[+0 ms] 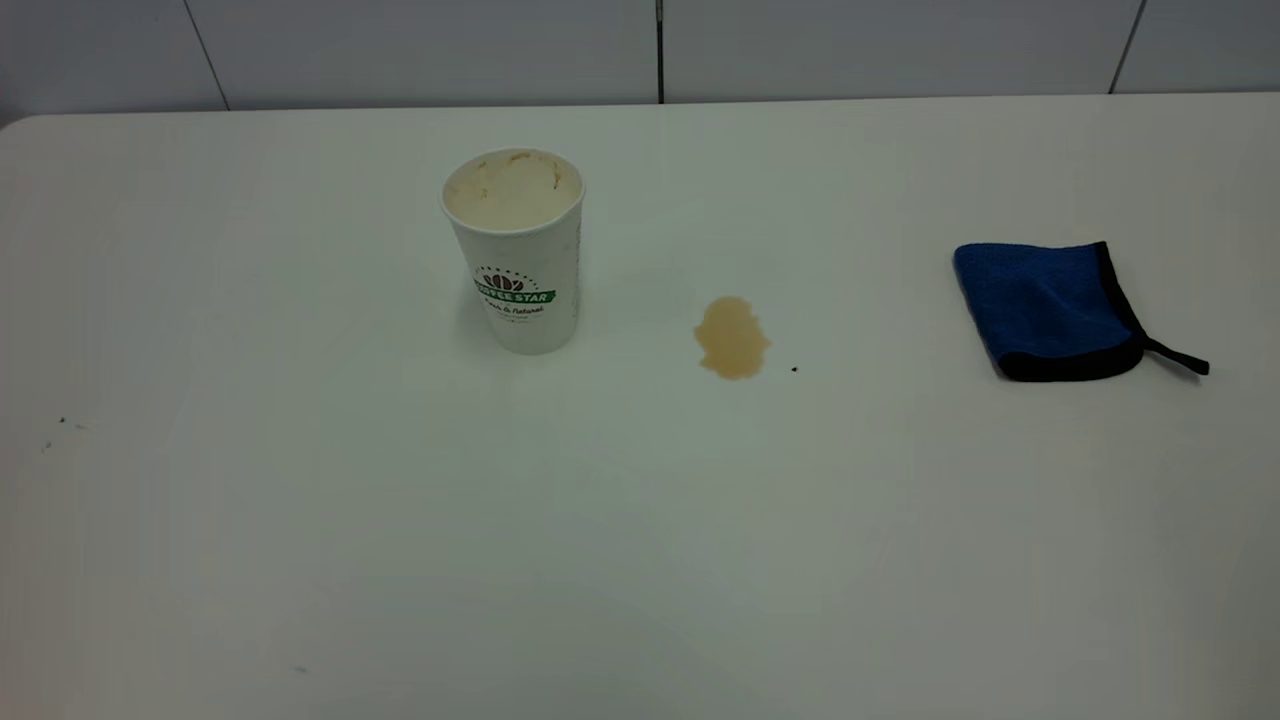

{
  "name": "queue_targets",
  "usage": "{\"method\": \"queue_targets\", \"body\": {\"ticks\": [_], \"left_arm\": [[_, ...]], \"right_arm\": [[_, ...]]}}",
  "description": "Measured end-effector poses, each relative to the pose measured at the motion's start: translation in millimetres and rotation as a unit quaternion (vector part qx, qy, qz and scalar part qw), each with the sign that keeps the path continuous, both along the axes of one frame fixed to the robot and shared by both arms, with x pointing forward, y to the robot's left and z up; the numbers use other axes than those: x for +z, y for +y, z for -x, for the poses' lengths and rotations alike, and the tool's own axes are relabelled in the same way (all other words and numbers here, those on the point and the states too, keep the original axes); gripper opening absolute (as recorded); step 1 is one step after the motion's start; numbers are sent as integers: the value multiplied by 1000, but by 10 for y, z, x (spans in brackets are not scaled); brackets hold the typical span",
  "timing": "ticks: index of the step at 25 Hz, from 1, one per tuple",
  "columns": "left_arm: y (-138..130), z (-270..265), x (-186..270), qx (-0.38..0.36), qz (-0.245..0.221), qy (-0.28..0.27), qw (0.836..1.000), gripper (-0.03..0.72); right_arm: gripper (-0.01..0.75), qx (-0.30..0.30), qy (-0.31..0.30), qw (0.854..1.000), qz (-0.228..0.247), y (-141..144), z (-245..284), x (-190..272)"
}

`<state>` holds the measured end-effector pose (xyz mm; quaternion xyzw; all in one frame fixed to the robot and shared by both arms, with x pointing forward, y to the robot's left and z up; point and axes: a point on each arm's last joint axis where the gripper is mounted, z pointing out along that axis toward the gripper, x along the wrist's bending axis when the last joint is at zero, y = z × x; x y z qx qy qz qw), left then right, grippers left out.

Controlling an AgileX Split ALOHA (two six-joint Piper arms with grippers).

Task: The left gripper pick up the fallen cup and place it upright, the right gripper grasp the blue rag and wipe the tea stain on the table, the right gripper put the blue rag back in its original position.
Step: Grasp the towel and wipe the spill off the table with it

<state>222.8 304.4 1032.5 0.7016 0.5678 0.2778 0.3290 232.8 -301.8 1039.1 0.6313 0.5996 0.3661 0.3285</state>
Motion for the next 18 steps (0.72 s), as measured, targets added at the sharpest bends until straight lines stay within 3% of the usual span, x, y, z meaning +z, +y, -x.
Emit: {"method": "queue_targets", "body": {"ticks": [14, 18], "left_arm": [[-5, 3, -2, 12, 0, 1, 1000, 518], [-5, 3, -2, 12, 0, 1, 1000, 518]], "right_arm": [[553, 17, 9, 1000, -2, 31, -34, 16], [553, 46, 20, 998, 28, 64, -278, 126]]}}
